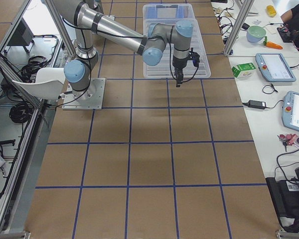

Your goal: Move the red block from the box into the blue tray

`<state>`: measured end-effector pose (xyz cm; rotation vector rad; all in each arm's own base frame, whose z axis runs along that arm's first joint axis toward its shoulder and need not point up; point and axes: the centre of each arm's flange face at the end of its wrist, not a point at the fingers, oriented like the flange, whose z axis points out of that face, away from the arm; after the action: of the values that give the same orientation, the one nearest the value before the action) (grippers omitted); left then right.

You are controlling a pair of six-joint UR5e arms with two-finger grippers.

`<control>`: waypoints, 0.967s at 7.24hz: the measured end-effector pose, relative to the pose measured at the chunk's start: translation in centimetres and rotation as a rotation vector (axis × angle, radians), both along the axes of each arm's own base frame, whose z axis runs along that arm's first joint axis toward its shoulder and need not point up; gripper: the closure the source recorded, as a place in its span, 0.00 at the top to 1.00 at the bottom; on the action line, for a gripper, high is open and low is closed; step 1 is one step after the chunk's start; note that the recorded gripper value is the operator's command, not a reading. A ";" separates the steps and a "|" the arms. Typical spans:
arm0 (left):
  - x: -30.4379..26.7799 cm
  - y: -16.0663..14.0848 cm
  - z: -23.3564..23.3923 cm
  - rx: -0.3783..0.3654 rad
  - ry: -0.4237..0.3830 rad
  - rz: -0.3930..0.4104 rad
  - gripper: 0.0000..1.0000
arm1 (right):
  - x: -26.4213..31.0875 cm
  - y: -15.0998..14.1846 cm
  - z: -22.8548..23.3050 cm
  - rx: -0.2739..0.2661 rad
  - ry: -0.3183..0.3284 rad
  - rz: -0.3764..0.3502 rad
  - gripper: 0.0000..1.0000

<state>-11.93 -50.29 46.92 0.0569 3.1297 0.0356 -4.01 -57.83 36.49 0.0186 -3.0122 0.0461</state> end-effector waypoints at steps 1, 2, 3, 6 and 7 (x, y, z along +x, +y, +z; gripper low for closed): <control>0.0 -0.3 -1.5 0.000 0.000 -0.001 1.00 | 0.3 0.5 1.4 0.005 -0.012 -0.009 1.00; 0.1 -0.4 -3.0 0.003 0.000 -0.005 1.00 | 0.8 1.5 3.8 0.018 -0.024 -0.033 1.00; 0.2 -0.2 -4.5 0.012 0.000 -0.018 1.00 | 1.6 2.9 6.5 0.029 -0.039 -0.060 1.00; 0.2 0.2 -10.1 0.021 0.003 -0.047 1.00 | 4.5 8.1 12.5 0.069 -0.089 -0.099 1.00; 0.2 0.1 -11.8 0.023 0.004 -0.051 1.00 | 6.5 9.2 13.2 0.087 -0.086 -0.096 1.00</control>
<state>-11.75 -50.23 35.11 0.1370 3.1301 0.0709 2.44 -48.59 49.72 -0.1231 -3.0941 -0.0966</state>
